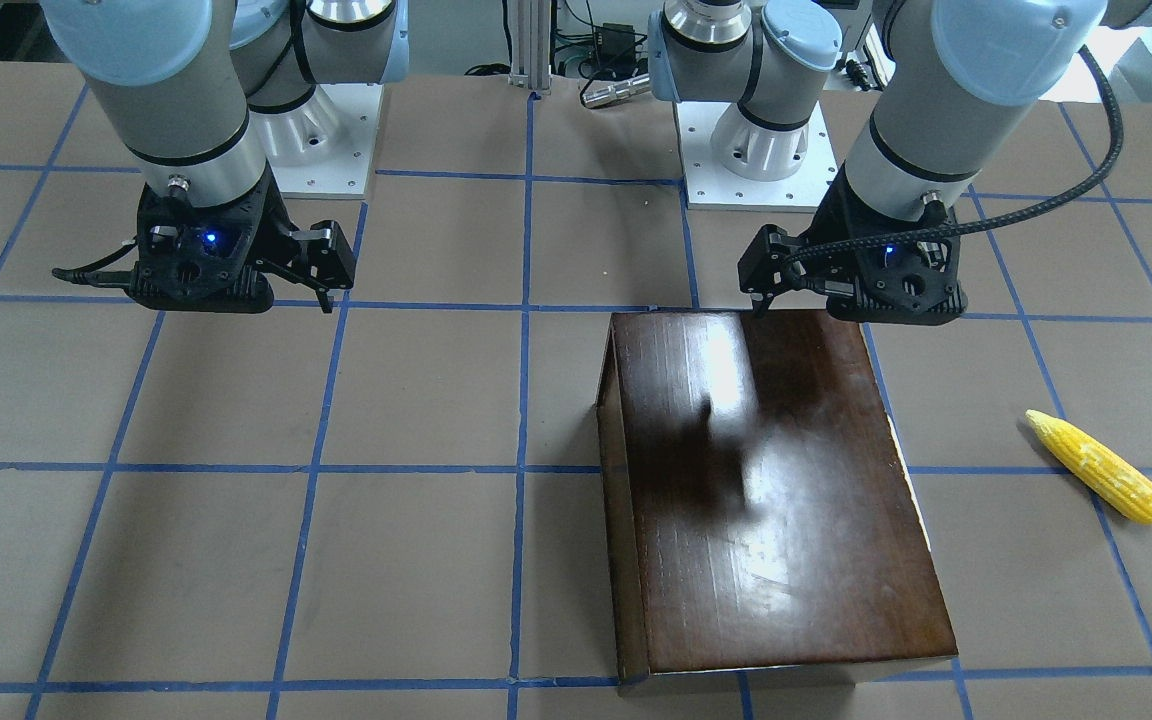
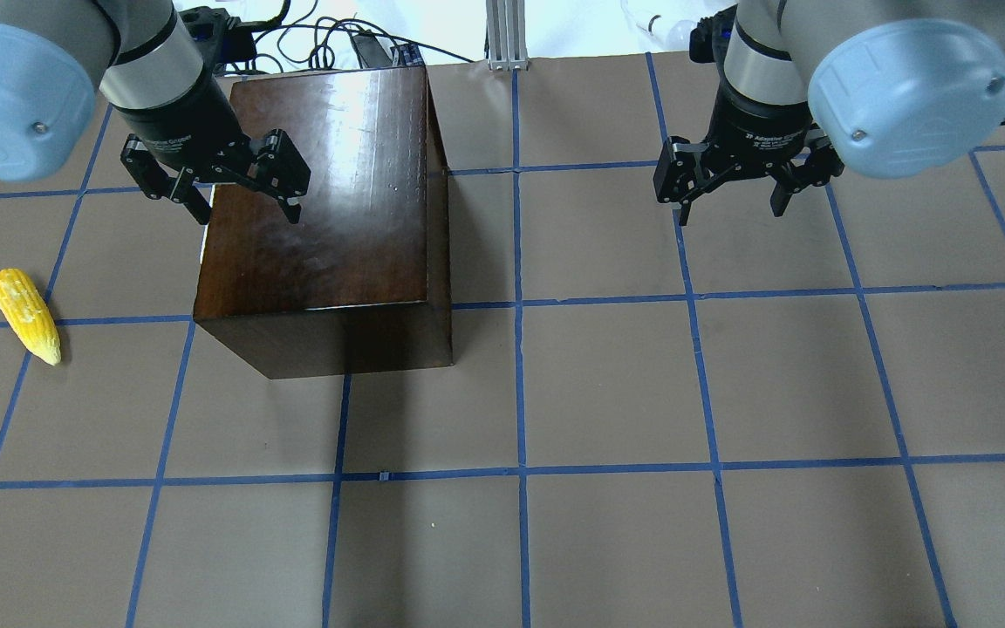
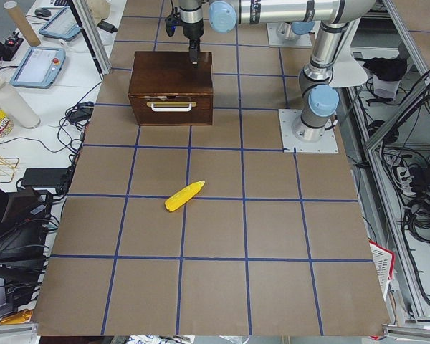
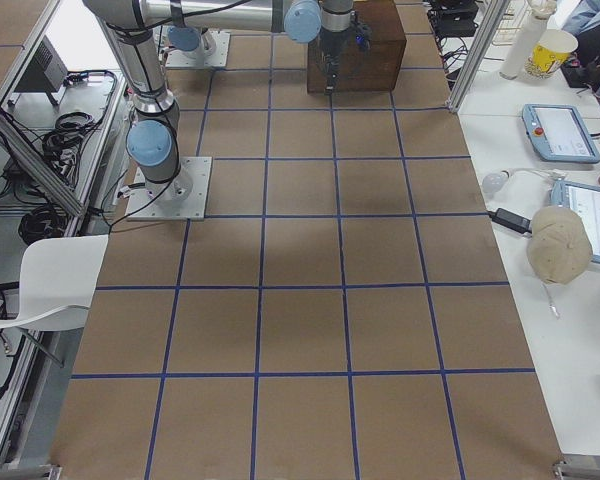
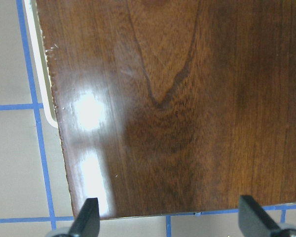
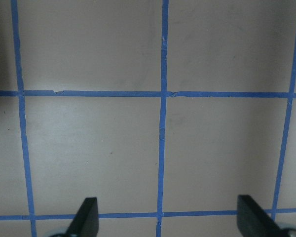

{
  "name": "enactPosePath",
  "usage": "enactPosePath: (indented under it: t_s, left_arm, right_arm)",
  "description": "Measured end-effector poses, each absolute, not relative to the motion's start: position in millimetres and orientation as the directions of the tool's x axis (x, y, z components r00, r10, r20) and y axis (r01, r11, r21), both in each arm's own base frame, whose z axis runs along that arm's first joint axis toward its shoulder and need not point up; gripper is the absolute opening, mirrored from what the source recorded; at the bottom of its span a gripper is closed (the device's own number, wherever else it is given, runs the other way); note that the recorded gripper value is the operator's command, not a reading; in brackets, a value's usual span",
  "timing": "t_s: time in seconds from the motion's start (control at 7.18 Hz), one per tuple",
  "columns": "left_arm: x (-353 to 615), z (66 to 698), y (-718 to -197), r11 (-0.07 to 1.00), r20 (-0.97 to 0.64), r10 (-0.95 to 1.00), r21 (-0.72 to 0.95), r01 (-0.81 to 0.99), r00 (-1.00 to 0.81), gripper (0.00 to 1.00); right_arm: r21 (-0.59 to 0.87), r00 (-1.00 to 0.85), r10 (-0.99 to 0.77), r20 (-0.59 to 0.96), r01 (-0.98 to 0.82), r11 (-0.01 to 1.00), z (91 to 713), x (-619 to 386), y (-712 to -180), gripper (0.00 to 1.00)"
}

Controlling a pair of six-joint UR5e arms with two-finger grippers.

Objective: Open drawer and put corn inside

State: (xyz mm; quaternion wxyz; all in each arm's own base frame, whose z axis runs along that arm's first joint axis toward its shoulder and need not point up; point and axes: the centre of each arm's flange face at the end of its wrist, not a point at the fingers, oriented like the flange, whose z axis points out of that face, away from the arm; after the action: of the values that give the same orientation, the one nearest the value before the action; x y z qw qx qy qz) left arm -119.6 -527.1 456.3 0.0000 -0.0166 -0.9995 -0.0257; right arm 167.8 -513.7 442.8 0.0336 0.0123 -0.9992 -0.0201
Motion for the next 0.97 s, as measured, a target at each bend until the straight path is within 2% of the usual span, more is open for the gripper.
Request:
enactPosePath:
  t_s: [0.97]
  left_arm:
    - [-116.5,463.0,-522.7,0.998,-0.055,0.038,0.044,0.036,-0.998,1.00]
  right_arm:
    - [0.040,-0.997,-0.026,0.067,-0.023,0.999,443.3,167.8,-513.3,1.00]
